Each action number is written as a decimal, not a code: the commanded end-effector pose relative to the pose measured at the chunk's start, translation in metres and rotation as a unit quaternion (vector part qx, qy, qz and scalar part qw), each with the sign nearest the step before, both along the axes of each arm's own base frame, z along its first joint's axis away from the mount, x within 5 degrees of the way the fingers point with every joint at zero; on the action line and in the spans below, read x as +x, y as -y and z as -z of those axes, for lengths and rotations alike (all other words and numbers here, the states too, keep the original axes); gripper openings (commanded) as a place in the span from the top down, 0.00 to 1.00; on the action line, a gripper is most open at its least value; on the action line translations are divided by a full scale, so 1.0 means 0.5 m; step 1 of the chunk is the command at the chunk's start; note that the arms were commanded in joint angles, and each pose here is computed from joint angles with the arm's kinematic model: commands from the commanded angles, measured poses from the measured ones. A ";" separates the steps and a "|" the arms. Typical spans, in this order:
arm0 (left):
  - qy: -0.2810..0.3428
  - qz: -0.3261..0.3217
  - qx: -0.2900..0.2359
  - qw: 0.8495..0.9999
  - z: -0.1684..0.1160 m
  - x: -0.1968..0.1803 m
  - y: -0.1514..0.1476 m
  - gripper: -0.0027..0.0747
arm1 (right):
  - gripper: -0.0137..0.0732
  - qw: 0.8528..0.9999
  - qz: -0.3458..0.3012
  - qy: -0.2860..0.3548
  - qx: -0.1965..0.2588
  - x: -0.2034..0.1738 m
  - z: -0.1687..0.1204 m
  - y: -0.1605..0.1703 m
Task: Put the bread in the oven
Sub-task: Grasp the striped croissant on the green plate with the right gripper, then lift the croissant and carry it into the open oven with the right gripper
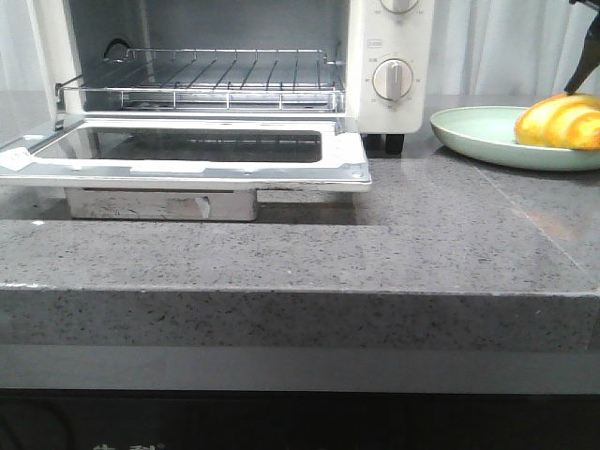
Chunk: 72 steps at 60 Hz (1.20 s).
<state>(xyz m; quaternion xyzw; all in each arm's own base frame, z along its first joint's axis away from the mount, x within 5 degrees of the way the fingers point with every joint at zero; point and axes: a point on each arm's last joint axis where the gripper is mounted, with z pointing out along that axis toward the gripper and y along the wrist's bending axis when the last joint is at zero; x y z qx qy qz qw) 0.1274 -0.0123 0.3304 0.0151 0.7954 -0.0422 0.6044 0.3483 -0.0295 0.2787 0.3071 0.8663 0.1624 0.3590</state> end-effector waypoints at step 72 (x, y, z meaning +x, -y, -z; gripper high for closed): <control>0.052 0.001 -0.014 0.999 -0.032 0.001 0.001 0.99 | 0.86 0.992 -0.047 0.120 -0.005 -0.152 -0.186 -0.050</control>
